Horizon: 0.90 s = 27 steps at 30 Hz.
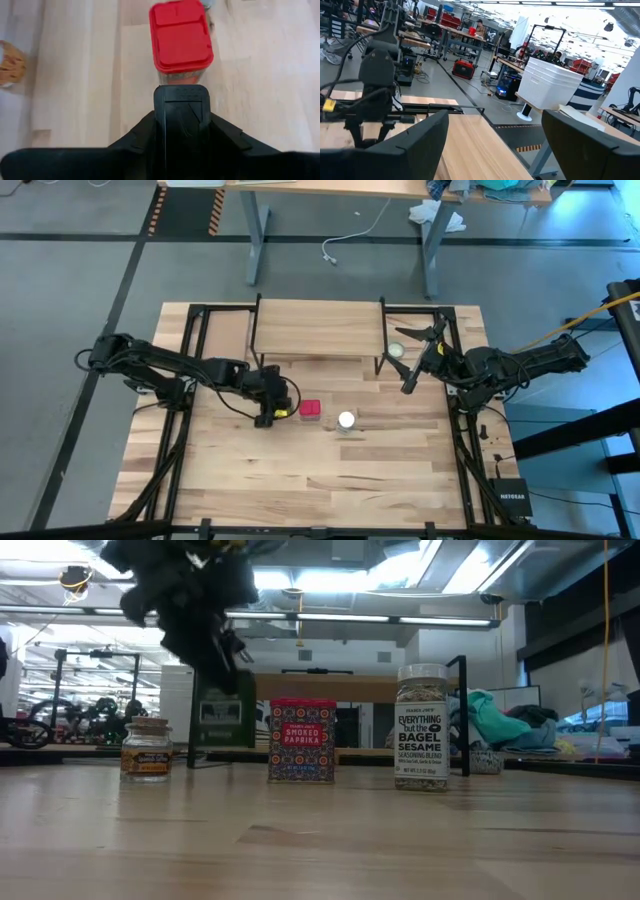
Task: Shelf spices
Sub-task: Put the black seasoning can on the shelf
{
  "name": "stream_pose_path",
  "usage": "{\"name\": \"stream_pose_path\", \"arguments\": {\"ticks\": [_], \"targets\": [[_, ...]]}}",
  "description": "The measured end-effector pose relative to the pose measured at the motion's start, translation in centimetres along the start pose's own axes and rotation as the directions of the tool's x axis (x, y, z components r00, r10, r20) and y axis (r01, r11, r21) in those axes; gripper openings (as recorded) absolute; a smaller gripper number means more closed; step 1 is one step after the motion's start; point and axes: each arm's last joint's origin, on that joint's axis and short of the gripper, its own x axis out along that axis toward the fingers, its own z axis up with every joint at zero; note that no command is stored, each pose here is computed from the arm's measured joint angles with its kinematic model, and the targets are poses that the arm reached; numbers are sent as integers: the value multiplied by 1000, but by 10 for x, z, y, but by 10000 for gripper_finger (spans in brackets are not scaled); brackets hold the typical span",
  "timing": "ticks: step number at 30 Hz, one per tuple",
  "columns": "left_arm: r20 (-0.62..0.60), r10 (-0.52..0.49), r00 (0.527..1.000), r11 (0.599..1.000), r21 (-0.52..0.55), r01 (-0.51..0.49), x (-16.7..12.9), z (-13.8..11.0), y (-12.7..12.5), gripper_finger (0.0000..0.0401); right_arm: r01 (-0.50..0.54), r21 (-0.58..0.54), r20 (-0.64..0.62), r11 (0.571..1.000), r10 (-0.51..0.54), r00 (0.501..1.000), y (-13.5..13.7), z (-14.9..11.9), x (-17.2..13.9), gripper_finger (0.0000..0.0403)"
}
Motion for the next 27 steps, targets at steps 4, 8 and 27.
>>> {"name": "stream_pose_path", "arguments": {"ticks": [4, 8, 27], "targets": [[3, -9, 1000, 999, 48, 8, -27, 16, 2, 114, 0, 0, 0, 1000, 0, 1000, 0, 0, 0, 326], [130, -105, 986, 987, 138, 87, -73, 40, -1, 114, -1, -4, -4, 1000, 1, 1000, 0, 0, 0, 326], [698, -505, 507, 639, 698, -324, -281, 28, -5, 114, -5, -15, -16, 1000, 5, 1000, 0, -2, 0, 326]]}}
